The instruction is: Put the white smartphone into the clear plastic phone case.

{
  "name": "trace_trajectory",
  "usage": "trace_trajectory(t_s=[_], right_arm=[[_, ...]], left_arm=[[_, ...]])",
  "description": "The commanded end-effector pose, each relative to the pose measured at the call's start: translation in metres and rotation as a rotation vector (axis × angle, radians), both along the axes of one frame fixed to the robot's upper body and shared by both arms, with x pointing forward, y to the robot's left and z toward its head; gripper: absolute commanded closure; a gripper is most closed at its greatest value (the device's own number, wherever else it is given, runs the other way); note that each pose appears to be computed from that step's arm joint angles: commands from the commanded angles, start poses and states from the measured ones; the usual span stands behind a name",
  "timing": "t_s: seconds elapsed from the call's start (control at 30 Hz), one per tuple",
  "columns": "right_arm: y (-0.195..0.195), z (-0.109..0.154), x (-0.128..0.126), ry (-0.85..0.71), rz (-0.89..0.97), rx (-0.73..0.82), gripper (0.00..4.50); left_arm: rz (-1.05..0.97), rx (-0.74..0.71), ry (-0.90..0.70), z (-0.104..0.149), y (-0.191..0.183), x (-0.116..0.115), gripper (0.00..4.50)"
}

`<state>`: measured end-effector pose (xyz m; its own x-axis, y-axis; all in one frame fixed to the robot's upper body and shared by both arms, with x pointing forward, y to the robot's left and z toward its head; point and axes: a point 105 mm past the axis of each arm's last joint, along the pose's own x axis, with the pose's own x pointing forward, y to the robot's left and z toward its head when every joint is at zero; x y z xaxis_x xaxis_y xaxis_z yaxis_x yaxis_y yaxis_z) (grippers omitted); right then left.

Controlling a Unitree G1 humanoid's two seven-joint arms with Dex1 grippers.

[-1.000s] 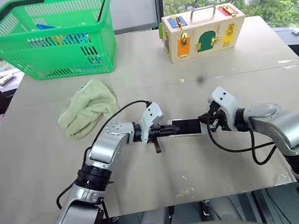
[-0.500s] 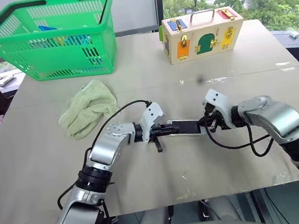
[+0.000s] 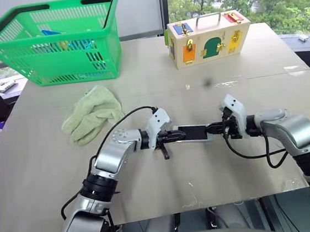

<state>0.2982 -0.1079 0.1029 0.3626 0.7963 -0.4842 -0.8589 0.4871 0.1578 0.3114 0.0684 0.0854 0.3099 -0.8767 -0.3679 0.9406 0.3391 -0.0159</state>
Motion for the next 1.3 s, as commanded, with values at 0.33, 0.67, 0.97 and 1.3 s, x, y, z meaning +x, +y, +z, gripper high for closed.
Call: trace_trajectory(t_s=[0.33,0.67,0.97,1.3], right_arm=[[-0.022,-0.033,-0.013,0.04,0.071,-0.326,4.5],[-0.031,-0.091,-0.018,0.17,0.194,-0.559,4.5],[0.0,-0.015,0.004,-0.178,-0.01,-0.018,4.5],[-0.037,0.034,-0.001,-0.445,-0.289,0.089,2.81]], left_arm=[[0.001,0.02,-0.013,-0.004,0.001,0.004,4.41],[0.002,0.009,-0.016,-0.004,-0.003,0.003,4.41],[0.034,-0.132,-0.081,0.021,0.001,0.001,4.41],[0.229,-0.398,-0.168,0.071,0.017,0.017,3.7]])
